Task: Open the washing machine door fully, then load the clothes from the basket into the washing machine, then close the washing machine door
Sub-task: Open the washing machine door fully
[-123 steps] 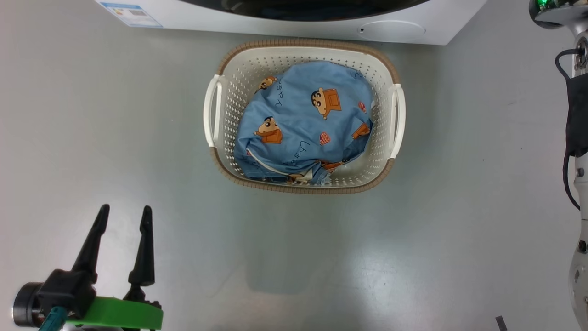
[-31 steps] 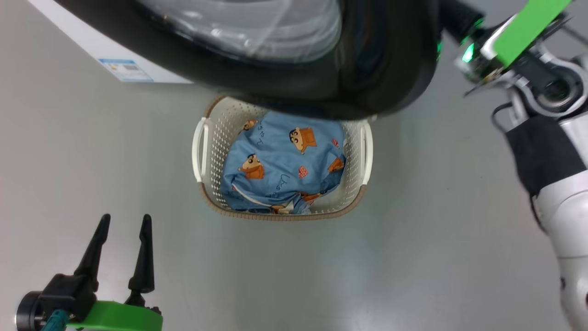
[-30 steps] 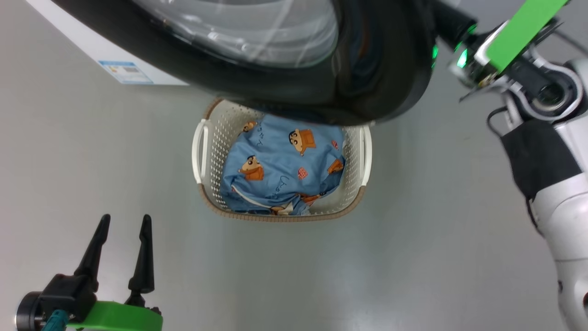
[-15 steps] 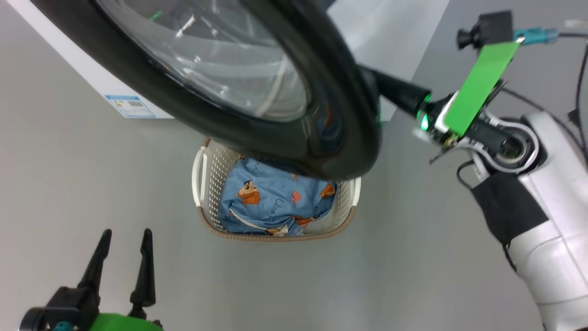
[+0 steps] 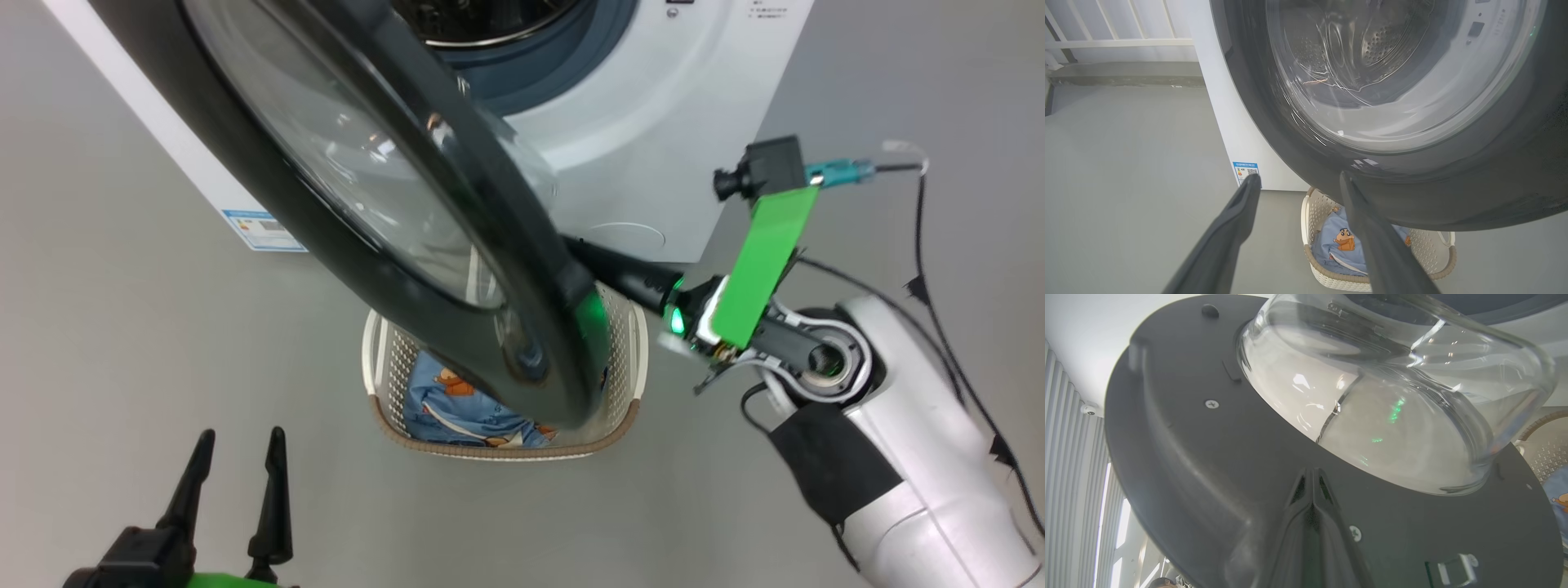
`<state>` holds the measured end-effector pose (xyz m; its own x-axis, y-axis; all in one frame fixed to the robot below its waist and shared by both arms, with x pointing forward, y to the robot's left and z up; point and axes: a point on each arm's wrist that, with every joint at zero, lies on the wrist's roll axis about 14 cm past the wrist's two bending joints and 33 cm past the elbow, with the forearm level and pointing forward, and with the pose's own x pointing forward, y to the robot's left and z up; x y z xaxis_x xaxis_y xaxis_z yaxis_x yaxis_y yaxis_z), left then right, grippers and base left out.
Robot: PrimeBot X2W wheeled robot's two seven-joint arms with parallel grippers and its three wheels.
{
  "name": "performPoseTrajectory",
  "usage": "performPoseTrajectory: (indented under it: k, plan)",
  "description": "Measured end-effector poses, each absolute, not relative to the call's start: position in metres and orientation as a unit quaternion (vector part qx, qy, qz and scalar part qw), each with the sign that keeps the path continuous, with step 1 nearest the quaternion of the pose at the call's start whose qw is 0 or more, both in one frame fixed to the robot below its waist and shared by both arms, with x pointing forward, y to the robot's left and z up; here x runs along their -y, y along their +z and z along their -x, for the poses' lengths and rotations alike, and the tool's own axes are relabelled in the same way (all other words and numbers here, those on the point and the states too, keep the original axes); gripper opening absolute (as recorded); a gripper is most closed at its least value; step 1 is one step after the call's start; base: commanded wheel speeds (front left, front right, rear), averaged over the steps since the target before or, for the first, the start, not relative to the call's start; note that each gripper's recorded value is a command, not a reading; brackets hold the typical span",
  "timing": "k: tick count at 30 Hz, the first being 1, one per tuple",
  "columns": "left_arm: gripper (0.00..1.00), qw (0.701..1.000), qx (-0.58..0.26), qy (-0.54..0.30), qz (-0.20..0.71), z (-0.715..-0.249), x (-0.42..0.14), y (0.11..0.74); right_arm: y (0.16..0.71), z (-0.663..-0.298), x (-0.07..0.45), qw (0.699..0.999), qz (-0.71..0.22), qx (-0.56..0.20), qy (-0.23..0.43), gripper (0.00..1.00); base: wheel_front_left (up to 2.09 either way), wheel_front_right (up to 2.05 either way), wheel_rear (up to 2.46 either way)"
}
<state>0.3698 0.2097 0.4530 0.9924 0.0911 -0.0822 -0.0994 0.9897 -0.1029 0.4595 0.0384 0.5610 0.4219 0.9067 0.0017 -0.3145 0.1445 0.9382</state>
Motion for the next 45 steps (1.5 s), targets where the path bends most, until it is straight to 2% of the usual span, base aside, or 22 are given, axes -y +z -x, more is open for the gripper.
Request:
performPoseTrajectory:
  k: [16,24,35,45]
  plan:
    - [1.00,0.995,-0.021,0.074,0.068,-0.353,-0.218,0.467,0.554,-0.397,-0.105,0.630,-0.463,-0.368,0.504,0.00,0.00,0.00,0.00]
    - [1.00,0.993,-0.012,0.096,0.072,-0.337,-0.227,0.473,0.556,-0.364,-0.134,0.587,-0.469,-0.395,0.529,0.00,0.00,0.00,0.00]
    - [1.00,0.991,-0.004,0.116,0.072,-0.320,-0.237,0.479,0.565,-0.343,-0.154,0.571,-0.467,-0.398,0.545,0.00,0.00,0.00,0.00]
    - [1.00,0.990,0.003,0.119,0.073,-0.312,-0.236,0.482,0.567,-0.336,-0.155,0.579,-0.469,-0.391,0.540,0.00,0.00,0.00,0.00]
